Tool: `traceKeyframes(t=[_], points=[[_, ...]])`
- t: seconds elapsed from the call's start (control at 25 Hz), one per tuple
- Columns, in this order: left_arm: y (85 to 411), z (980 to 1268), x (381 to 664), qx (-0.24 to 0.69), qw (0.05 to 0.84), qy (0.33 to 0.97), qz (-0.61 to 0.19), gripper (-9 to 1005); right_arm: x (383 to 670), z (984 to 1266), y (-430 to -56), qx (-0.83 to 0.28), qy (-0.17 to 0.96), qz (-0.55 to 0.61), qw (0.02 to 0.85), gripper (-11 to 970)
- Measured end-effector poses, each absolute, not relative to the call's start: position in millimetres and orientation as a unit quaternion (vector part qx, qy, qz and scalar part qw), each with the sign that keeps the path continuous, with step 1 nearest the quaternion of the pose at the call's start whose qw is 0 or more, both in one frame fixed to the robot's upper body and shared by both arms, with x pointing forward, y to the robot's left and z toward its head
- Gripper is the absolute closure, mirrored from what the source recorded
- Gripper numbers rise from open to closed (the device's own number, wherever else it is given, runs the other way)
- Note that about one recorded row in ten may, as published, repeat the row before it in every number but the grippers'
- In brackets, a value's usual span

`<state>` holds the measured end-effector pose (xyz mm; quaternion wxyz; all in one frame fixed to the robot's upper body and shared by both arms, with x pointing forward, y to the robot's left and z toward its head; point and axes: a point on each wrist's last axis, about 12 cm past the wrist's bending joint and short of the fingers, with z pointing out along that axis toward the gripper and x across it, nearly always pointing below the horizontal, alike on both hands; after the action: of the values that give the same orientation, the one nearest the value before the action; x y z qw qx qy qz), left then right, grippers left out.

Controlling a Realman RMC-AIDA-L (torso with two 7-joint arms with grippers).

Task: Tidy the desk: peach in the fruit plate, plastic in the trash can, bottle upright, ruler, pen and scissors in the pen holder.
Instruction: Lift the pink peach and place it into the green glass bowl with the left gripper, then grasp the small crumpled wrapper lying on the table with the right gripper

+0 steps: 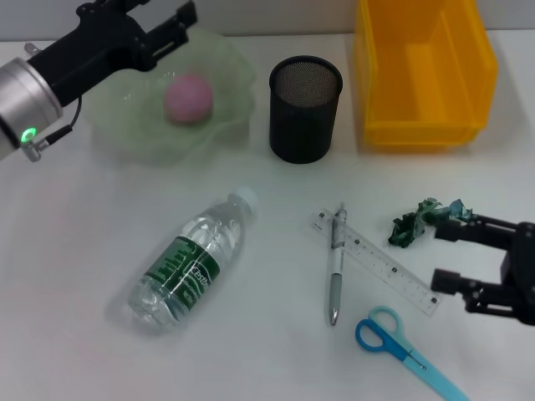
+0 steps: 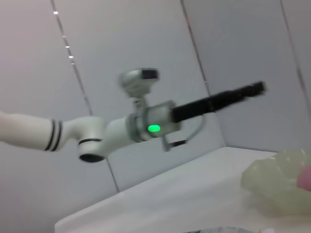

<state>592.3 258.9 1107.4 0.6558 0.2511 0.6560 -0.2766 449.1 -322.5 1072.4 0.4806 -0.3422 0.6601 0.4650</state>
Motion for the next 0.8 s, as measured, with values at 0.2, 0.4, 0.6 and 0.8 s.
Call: traceKeyframes(t=[0.2,0.4,0.6,0.8], points=[[253.8,1107.2,554.8,0.330,0.639,0.594,-0.361,263,455.3,1096.3,-341.3,-0.309,0.681,0.460,0.479,231],[240.8,1086.4,519.1,0.455,0.526,0.582,-0.421,166,468.3,1145.7,-367.9,-0.275,0.745,0.405,0.453,232],[239.5,1083.5,515.4,0.465,0.512,0.583,-0.427,140,492.1,1188.2,-360.3,-0.277,0.835,0.310,0.360,245],[245.1,1062.8,493.4,0.449,0.477,0.613,-0.442,133,522.0,1205.2,-324.9,-0.304,0.892,0.207,0.264,268]])
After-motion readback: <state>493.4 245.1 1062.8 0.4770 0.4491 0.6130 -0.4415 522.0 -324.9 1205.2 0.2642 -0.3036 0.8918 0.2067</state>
